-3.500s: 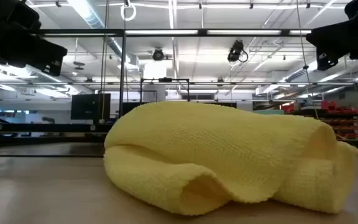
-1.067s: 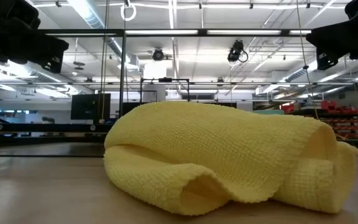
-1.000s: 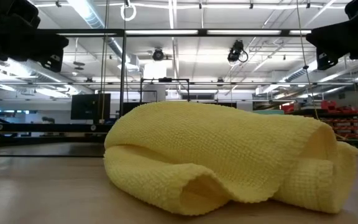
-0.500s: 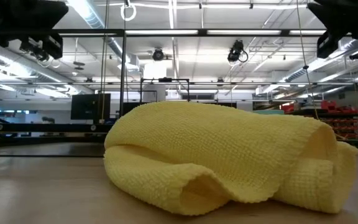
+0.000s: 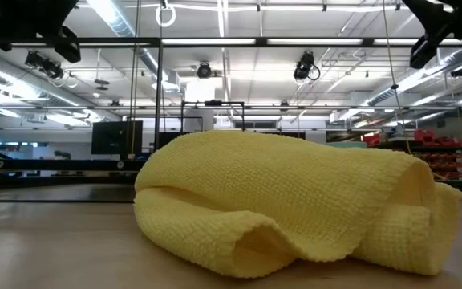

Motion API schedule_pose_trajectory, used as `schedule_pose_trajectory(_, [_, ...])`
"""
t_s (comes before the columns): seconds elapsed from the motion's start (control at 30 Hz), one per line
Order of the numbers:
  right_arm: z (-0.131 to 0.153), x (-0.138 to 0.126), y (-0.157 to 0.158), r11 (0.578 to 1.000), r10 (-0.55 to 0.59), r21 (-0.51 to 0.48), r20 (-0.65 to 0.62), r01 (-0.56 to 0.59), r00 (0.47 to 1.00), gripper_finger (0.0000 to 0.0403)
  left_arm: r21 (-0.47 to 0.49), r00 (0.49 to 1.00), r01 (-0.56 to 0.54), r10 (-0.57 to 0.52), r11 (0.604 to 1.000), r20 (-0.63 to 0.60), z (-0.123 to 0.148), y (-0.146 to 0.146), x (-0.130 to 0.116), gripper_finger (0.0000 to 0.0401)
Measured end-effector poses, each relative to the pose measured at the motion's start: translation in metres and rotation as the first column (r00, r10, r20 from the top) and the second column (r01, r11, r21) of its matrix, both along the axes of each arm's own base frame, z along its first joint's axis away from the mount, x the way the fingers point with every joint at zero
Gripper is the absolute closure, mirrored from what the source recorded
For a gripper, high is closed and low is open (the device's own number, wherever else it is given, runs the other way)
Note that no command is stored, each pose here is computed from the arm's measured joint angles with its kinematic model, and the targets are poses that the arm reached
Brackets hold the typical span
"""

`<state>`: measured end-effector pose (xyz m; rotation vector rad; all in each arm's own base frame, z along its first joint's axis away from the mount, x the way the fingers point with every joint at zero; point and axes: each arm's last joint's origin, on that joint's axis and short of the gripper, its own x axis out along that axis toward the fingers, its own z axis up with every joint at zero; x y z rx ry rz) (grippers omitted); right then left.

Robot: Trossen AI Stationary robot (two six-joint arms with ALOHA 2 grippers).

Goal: Stack small to large cups/mugs on shelf
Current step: Move the light blue mug

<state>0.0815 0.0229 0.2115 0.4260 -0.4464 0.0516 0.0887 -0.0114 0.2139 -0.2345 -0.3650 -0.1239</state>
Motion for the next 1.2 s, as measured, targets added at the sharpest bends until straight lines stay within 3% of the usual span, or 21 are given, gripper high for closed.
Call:
schedule_pose_trajectory(0.23, [0.001,-0.001,-0.001,0.999,-0.01,0.041,0.012,0.01,1.0,0.0337,0.053,1.0,-0.017,0.017,0.998,0.001,0.0,0.0,0.0,0.0364])
schedule_pose_trajectory(0.37, [0.017,-0.006,-0.004,0.998,-0.039,0.041,0.052,0.037,0.998,0.0337,0.098,0.999,-0.035,0.035,0.995,0.007,0.0,0.0,0.0,0.0363])
schedule_pose_trajectory(0.43, [0.031,-0.01,-0.007,0.994,-0.098,0.046,0.035,0.097,0.995,0.0337,0.107,0.999,-0.039,0.038,0.993,0.008,0.0,0.0,0.0,0.0366])
schedule_pose_trajectory(0.53, [0.05,-0.016,-0.014,0.972,-0.23,0.022,-0.096,0.233,0.968,0.0337,0.119,0.999,-0.044,0.043,0.992,0.008,0.0,0.0,0.0,0.037])
schedule_pose_trajectory(0.73, [0.093,-0.025,-0.023,0.891,-0.436,-0.029,-0.334,0.453,0.836,0.0337,0.121,0.999,-0.043,0.043,0.992,0.001,-0.001,0.0,0.0,0.0371])
schedule_pose_trajectory(0.97, [0.126,-0.014,-0.021,0.847,-0.481,-0.097,-0.561,0.523,0.674,0.0337,0.123,0.999,-0.039,0.042,0.992,-0.022,-0.003,0.0,0.001,0.0366])
schedule_pose_trajectory(1.2, [0.149,0.004,-0.026,0.728,-0.492,-0.109,-0.772,0.677,0.404,0.032,0.12,0.998,-0.048,0.052,0.992,-0.029,-0.004,0.0,0.001,0.0373])
